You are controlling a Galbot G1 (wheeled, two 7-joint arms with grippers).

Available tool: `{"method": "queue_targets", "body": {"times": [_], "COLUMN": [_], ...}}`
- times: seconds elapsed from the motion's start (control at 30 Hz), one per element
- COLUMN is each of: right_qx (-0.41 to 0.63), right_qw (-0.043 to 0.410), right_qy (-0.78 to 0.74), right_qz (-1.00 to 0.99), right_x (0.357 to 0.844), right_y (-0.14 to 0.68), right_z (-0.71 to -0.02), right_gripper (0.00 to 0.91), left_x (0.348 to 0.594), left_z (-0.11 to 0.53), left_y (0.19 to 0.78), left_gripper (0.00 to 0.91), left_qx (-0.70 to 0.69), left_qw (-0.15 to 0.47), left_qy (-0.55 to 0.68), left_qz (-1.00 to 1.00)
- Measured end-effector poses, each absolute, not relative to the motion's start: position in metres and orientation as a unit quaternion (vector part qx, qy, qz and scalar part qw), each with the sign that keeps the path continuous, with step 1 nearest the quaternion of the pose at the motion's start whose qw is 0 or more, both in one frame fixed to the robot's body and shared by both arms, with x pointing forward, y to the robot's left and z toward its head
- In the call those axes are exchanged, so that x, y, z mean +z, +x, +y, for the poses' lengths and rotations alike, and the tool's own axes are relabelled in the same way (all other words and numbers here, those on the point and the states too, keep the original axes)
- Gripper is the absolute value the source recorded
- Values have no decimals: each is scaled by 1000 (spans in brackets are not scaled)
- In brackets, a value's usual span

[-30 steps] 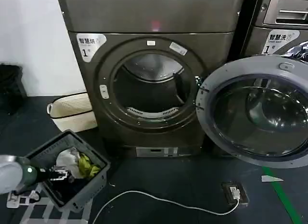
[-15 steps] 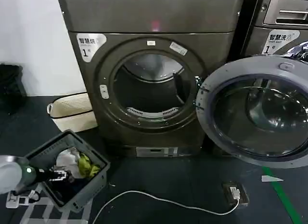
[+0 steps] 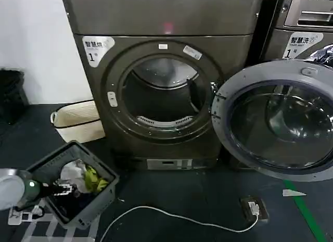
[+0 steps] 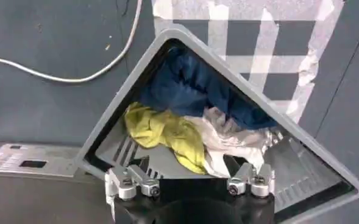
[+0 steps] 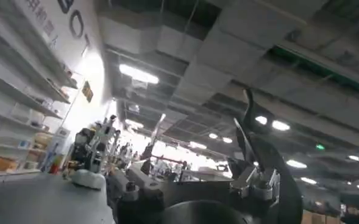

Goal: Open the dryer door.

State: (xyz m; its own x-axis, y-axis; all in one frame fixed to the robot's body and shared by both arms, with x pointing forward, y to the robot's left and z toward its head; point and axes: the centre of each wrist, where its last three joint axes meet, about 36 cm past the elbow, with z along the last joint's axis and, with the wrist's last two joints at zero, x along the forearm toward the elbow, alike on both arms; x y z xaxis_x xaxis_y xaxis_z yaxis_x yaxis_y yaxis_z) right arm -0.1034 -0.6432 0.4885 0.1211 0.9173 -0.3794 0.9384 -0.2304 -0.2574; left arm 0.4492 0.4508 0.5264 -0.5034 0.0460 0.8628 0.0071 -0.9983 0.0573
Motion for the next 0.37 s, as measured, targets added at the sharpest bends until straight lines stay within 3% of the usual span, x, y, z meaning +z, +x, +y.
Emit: {"method": "queue_targets", "body": {"times": [0.37], "right_qx": [-232], "right_qw": [20], "right_qy": [746], "right_qz": [624], "right_x": [485], "right_y": [-103], "right_z": [-641], "right_gripper": [907], "left_x": [526], "left_z": [450], "left_y": [447], "left_gripper": [907], "left_qx": [865], "left_qw": [14], "left_qy": [500], "left_qz": [27]}}
